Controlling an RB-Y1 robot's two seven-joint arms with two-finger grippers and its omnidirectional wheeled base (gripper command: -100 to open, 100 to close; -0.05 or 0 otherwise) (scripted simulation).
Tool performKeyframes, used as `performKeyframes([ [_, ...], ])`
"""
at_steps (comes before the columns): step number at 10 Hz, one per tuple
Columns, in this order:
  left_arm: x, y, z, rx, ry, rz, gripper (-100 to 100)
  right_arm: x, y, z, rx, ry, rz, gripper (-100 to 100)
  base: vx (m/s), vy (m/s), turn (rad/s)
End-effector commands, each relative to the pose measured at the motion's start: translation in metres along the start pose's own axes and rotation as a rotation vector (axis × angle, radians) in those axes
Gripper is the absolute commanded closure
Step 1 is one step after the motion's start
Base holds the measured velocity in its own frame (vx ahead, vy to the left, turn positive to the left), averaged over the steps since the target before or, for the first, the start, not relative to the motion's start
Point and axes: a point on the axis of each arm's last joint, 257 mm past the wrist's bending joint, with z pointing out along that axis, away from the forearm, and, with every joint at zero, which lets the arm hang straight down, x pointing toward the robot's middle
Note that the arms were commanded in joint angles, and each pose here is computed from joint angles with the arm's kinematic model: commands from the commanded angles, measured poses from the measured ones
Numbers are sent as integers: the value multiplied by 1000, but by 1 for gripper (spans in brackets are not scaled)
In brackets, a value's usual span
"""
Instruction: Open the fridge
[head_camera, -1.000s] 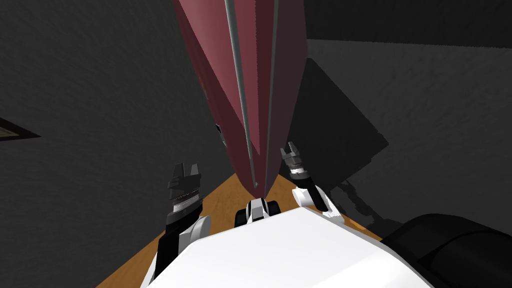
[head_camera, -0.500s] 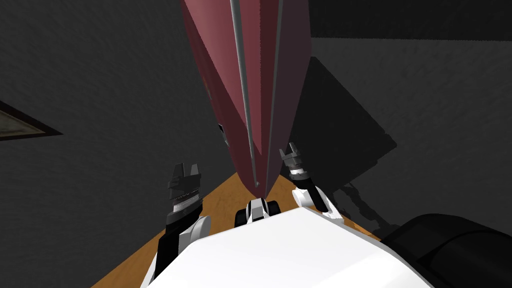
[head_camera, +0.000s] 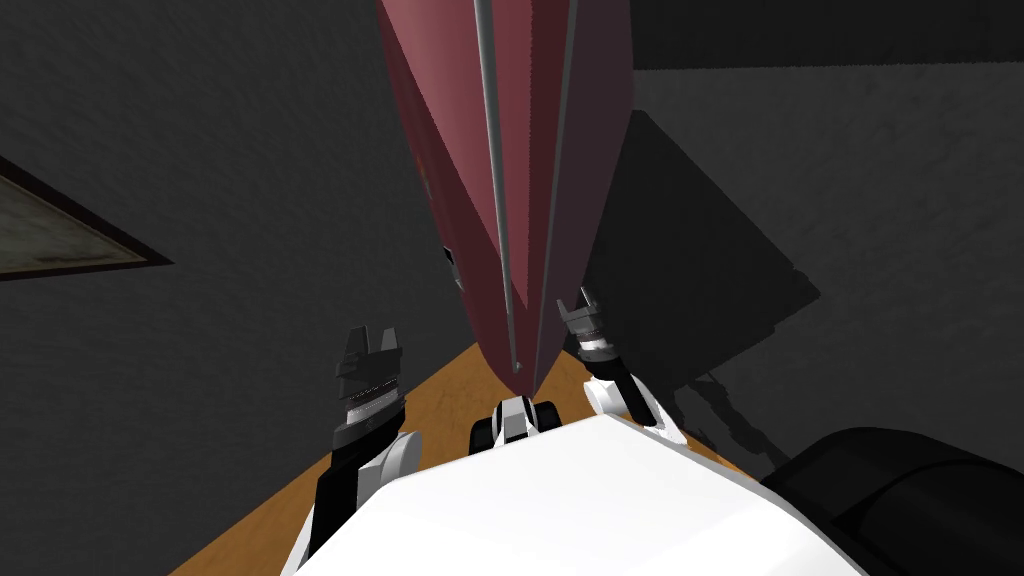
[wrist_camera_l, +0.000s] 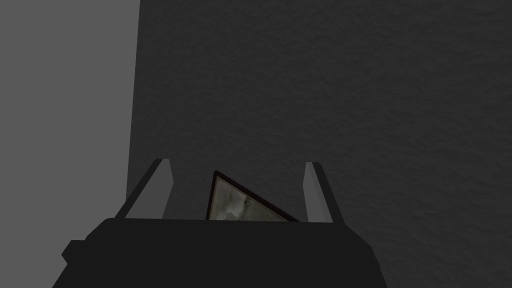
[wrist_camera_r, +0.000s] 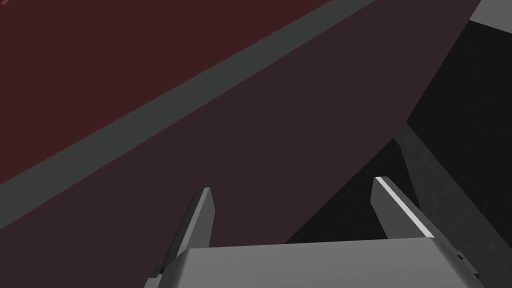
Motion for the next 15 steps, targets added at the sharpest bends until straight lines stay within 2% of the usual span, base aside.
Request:
performKeyframes([
  [1, 0, 0, 0, 0, 0, 0, 0, -1, -2, -2, 0, -4, 104, -100, -12, 6, 90],
  [3, 0, 0, 0, 0, 0, 0, 0, -1, -2, -2, 0, -4, 143, -100, -5, 2, 29],
  [15, 0, 0, 0, 0, 0, 0, 0, -5, -12, -12, -4, -30, 572, -100, -9, 6, 69],
])
